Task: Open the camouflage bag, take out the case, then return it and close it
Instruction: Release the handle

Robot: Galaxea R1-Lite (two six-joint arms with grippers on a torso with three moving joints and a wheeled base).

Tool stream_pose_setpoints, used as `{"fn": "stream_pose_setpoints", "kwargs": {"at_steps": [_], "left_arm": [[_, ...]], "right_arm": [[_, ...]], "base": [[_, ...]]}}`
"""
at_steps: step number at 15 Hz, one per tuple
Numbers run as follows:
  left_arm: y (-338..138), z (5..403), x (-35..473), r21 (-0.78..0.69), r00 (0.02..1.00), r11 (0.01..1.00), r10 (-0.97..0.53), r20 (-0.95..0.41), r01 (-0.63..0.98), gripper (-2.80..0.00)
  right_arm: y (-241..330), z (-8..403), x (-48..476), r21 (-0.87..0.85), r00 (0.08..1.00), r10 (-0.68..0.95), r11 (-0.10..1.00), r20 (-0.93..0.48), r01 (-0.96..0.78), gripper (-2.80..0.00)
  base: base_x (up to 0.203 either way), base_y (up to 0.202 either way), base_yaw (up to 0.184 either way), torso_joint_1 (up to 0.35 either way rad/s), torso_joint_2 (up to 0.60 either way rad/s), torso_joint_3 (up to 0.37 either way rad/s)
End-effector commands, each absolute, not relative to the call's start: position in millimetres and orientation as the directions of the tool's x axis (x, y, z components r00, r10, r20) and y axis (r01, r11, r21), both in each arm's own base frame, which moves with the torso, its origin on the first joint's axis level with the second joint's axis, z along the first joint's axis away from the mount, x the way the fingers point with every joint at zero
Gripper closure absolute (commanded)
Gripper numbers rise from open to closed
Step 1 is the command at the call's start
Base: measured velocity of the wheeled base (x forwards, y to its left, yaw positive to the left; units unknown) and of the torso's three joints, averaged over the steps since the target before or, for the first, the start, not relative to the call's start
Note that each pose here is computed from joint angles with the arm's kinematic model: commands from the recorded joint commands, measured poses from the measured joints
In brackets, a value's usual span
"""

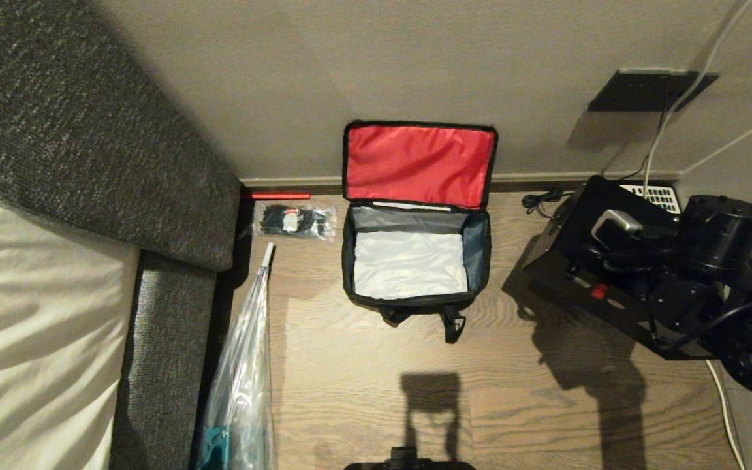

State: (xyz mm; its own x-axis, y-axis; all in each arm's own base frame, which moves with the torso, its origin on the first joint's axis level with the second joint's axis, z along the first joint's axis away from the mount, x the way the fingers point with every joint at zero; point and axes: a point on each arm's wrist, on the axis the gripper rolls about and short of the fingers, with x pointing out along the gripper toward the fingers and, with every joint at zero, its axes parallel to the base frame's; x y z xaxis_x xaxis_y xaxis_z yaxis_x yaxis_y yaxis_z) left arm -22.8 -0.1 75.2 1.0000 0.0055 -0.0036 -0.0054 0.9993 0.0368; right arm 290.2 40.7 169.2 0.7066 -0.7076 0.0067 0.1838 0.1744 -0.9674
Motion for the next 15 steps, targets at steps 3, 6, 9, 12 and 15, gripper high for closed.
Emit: {"fn": "stream_pose_setpoints", "kwargs": {"at_steps": [3, 6, 9, 12, 15], "left_arm": [[0, 75, -23, 0.037, 1.0, 0.999, 0.006, -0.003, -0.006, 0.0], [0, 75, -23, 0.037, 1.0, 0.999, 0.006, -0.003, -0.006, 0.0], [0, 74, -23, 0.037, 1.0, 0.999, 0.007, -0.004, -0.007, 0.0], [0, 74, -23, 0.037, 1.0, 0.999, 0.006, -0.004, -0.006, 0.0], [0, 75, -23, 0.037, 1.0, 0.999, 0.006, -0.003, -0.006, 0.0]], "right_arm": [[26, 121, 318, -0.971, 0.649, -0.757, 0.202, -0.073, 0.126, 0.0], [25, 90, 339, -0.962, 0.634, -0.766, 0.243, -0.111, 0.125, 0.0], [23, 62, 361, -0.93, 0.617, -0.775, 0.315, -0.137, 0.189, 0.0], [22, 37, 383, -0.906, 0.608, -0.779, 0.356, -0.152, 0.23, 0.0], [15, 26, 404, -0.902, 0.597, -0.789, 0.355, -0.147, 0.245, 0.0]], "base": [[0.0, 0.0, 0.0, 0.0, 0.0, 0.0], [0.0, 0.0, 0.0, 0.0, 0.0, 0.0], [0.0, 0.0, 0.0, 0.0, 0.0, 0.0], [0.0, 0.0, 0.0, 0.0, 0.0, 0.0], [0.0, 0.0, 0.0, 0.0, 0.0, 0.0]]}}
